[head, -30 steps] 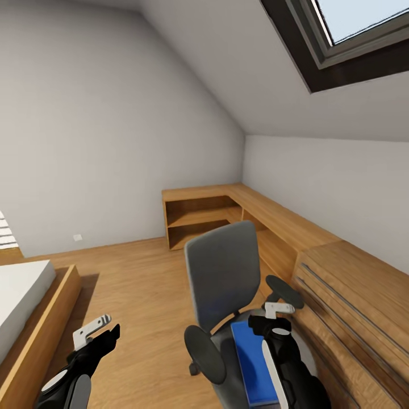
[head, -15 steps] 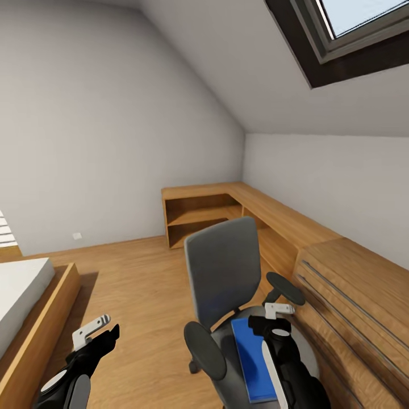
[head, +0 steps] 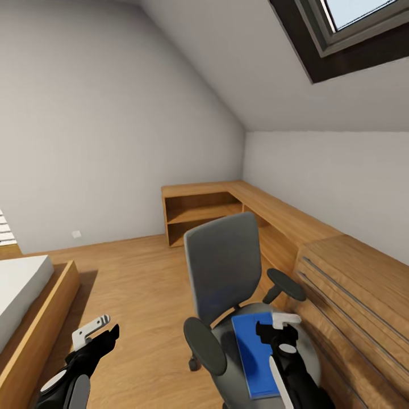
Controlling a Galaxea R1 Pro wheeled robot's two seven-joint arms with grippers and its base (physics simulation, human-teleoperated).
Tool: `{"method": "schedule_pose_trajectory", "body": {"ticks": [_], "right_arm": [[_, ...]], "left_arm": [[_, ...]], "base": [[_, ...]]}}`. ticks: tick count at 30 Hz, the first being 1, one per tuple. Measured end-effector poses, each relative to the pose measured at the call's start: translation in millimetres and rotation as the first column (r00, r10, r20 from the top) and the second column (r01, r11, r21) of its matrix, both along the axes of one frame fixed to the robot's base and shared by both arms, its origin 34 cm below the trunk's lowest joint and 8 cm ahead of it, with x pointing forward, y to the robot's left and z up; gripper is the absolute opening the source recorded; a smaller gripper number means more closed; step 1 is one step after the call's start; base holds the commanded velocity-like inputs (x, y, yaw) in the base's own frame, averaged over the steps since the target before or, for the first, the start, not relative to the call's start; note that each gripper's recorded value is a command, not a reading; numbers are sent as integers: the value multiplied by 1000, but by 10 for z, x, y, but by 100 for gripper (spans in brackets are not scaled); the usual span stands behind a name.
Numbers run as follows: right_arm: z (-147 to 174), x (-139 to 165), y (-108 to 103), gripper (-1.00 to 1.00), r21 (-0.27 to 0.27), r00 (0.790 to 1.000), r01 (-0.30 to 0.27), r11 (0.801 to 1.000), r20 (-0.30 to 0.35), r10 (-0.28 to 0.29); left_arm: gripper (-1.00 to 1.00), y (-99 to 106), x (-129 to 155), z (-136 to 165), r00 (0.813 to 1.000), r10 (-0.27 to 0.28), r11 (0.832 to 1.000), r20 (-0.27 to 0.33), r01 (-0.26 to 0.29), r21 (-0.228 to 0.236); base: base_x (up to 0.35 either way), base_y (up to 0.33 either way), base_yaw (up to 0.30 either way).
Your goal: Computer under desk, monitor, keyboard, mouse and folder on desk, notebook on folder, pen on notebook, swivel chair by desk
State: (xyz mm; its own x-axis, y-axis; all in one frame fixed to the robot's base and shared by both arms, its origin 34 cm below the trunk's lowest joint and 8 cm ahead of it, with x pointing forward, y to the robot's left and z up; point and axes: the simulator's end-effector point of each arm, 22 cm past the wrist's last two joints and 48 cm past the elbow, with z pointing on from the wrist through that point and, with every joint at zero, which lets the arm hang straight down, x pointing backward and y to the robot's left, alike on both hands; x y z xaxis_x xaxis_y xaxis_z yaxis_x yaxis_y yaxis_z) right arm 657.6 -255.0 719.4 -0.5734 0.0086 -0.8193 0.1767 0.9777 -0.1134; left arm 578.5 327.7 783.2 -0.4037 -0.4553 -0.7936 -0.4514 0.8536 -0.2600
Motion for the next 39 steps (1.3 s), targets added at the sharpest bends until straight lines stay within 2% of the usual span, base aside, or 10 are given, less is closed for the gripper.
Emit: {"method": "schedule_pose_trajectory", "body": {"ticks": [3,6,8,10,14,21,29,35,39], "right_arm": [[-327,-28,-121,100,-11,1000,4,1000,-16,-5],[-509,22,-192,100,-17,1000,0,1000,-16,-1],[-646,91,-238,100,-13,1000,-7,1000,-13,7],[-829,199,-381,100,6,1000,-7,1000,-21,7],[-932,268,-527,100,45,1000,3,999,-21,-2],[-1063,270,-646,100,94,1000,21,995,-15,-19],[-1213,267,-619,100,142,1000,16,990,-8,-15],[-1329,270,-485,100,183,1000,-28,983,-3,29],[-1404,266,-452,100,191,999,-40,981,-1,41]], "left_arm": [[100,0,-3,-53,1000,0,1000,0,0,0],[100,-2,-6,-105,1000,0,1000,0,0,-1],[100,-2,-9,-141,1000,0,1000,0,0,-1],[100,-9,-10,-176,1000,-1,1000,1,1,-1],[100,-12,-16,-248,1000,-1,1000,1,2,-1],[100,-14,-26,-375,1000,-2,1000,1,2,-1],[100,-23,-39,-523,1000,-4,1000,2,4,-1],[100,-24,-52,-637,1000,-4,1000,2,4,-1],[100,-24,-61,-714,1000,-4,1000,2,4,-1]], "base": [[0,0,0],[0,0,0],[0,0,0],[0,0,0],[0,0,0],[0,0,0],[0,0,0],[0,0,0],[0,0,0]]}}
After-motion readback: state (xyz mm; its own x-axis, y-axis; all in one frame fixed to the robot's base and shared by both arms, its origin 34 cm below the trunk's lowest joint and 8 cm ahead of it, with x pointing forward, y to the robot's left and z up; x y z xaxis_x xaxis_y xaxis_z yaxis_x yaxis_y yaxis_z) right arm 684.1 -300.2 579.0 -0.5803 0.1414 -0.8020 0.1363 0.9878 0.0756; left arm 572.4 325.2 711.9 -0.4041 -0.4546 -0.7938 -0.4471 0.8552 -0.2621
